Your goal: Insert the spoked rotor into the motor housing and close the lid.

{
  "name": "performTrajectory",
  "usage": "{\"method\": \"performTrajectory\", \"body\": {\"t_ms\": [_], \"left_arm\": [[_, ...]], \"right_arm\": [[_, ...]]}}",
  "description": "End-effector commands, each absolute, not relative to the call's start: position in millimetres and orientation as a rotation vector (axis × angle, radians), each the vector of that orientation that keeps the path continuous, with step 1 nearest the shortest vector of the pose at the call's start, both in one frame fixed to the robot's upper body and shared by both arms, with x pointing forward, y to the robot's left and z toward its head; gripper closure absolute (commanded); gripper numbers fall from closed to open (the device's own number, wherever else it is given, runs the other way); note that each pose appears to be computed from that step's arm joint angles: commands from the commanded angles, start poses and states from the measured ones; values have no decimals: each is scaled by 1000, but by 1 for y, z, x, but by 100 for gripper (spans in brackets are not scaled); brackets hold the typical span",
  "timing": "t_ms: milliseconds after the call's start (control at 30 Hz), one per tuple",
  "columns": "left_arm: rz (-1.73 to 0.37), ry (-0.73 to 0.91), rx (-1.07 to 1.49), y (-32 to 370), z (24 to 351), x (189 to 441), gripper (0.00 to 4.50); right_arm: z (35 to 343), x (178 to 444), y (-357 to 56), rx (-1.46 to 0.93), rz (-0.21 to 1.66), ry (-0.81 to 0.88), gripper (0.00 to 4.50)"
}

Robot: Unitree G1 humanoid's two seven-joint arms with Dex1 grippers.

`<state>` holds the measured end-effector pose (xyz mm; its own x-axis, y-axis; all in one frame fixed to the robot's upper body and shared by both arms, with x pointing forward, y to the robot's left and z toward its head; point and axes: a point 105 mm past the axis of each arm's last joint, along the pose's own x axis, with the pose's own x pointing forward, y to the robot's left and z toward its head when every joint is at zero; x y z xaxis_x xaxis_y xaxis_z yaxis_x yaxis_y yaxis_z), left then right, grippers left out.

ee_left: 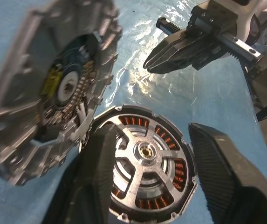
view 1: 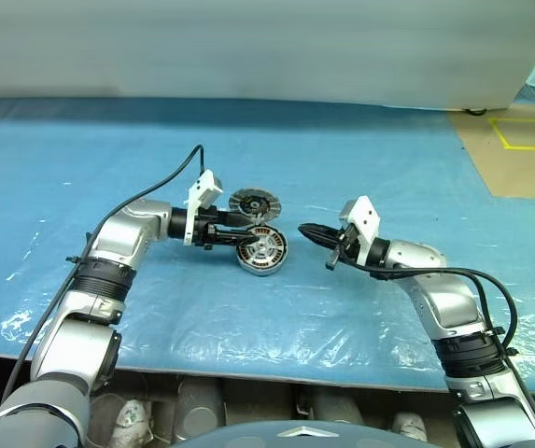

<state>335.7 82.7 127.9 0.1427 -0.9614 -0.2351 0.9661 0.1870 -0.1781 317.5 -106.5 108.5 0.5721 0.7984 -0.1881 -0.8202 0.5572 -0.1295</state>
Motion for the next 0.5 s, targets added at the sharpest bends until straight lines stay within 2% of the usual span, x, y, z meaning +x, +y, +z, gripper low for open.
{"method": "performTrajectory", "body": {"t_ms": [33, 133, 200, 300, 400, 500], "left_arm": [[-1395, 285, 9, 74, 127, 329, 331], [-1303, 303, 114, 71, 102, 334, 440], [-1267, 321, 200, 70, 82, 332, 445], [-1260, 314, 183, 63, 73, 325, 445], [-1256, 276, 110, 60, 81, 322, 445], [-1292, 184, -59, 62, 109, 318, 445]], "right_arm": [[122, 318, -101, -225, 969, 49, 450], [124, 318, -100, -221, 968, 40, 450], [125, 318, -100, -219, 966, 36, 450], [126, 318, -101, -219, 963, 33, 450], [126, 319, -104, -221, 959, 35, 450], [126, 320, -104, -220, 961, 37, 450]]}}
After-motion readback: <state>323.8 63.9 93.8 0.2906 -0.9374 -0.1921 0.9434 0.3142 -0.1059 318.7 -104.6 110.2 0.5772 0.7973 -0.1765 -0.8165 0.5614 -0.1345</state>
